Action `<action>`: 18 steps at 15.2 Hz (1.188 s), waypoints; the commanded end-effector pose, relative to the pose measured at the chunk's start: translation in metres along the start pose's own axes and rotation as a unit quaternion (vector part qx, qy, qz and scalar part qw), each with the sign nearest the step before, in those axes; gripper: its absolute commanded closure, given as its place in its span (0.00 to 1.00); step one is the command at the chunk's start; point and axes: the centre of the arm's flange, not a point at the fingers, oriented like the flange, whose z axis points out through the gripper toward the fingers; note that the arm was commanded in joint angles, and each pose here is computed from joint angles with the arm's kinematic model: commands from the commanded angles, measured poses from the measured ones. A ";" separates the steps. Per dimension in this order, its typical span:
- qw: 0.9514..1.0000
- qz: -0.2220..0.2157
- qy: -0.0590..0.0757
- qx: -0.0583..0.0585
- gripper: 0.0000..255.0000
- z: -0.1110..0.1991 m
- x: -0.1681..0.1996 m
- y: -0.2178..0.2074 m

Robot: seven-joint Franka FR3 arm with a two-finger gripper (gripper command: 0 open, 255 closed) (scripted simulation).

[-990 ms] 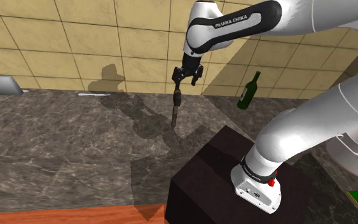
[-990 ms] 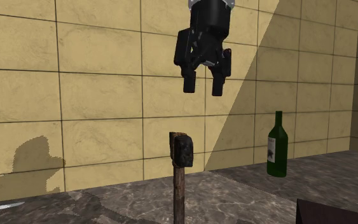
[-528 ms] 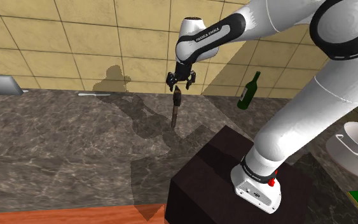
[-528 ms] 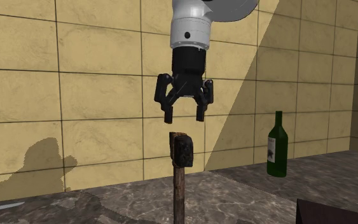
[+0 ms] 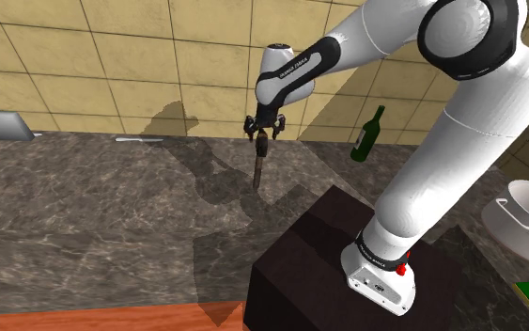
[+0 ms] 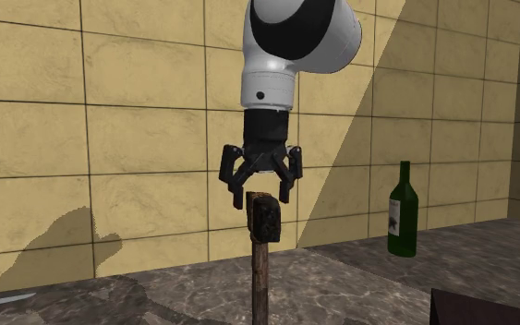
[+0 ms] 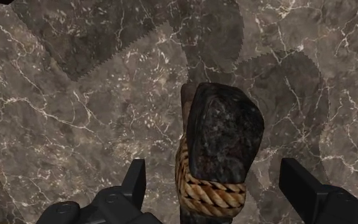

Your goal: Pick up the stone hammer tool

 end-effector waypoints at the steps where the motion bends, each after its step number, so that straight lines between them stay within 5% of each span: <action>1: 1.000 0.000 0.000 0.000 0.00 0.010 -0.001 0.000; 4: 1.000 0.000 0.000 0.000 0.00 0.018 -0.001 0.000; 5: 1.000 0.000 0.000 0.000 1.00 0.018 -0.001 -0.001; 18: 1.000 0.000 0.000 0.000 1.00 -0.003 0.000 0.000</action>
